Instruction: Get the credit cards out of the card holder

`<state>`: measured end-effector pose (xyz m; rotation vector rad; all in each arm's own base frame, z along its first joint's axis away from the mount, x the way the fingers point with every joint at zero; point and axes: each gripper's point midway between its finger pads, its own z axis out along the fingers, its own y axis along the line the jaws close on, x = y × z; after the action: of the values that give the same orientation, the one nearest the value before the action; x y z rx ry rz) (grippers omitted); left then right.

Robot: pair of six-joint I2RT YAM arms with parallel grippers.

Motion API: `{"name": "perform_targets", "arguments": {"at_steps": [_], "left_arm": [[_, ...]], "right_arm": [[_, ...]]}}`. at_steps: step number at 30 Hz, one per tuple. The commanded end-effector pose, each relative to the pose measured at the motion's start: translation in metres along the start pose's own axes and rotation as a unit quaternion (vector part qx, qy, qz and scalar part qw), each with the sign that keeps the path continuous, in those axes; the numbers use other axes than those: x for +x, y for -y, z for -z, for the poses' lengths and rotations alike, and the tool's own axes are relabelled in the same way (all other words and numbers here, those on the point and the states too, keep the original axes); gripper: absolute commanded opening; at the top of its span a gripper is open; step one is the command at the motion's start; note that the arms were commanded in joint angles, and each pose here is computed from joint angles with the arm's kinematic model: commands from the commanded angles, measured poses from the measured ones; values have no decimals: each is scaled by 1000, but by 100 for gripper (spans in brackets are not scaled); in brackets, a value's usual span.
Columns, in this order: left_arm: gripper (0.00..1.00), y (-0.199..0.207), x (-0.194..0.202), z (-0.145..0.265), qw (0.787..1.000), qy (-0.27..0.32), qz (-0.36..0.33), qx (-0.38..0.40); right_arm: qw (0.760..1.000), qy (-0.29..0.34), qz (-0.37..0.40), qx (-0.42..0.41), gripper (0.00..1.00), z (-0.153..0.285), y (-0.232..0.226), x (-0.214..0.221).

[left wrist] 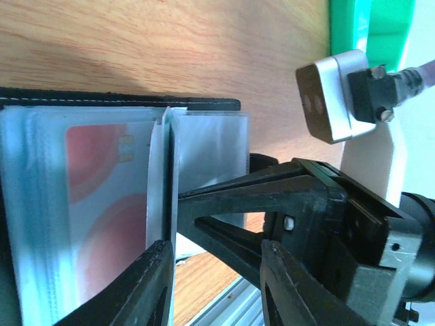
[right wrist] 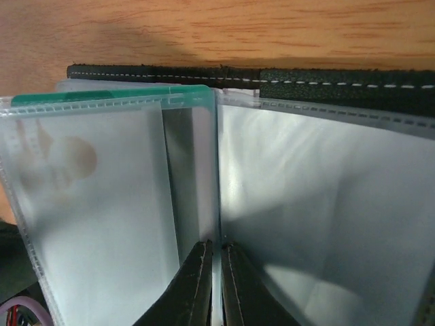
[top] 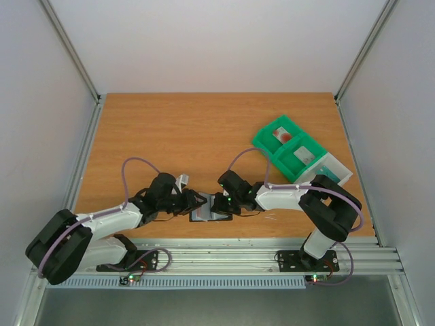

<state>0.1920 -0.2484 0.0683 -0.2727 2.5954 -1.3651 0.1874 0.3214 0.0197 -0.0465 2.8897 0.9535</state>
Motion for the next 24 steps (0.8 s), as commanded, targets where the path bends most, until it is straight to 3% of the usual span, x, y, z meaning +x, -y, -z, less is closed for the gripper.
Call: {"name": "perform_targets", "arguments": {"at_steps": [1, 9, 24], "left_arm": [[36, 22, -4, 4, 999, 5, -25, 21], [34, 15, -1, -1, 1000, -5, -24, 1], [43, 26, 3, -4, 999, -24, -37, 3]], "right_arm": [[1000, -14, -9, 13, 8, -3, 10, 11], [1000, -9, -8, 10, 9, 0, 8, 9], [1000, 4, -1, 10, 13, 8, 2, 4]]}}
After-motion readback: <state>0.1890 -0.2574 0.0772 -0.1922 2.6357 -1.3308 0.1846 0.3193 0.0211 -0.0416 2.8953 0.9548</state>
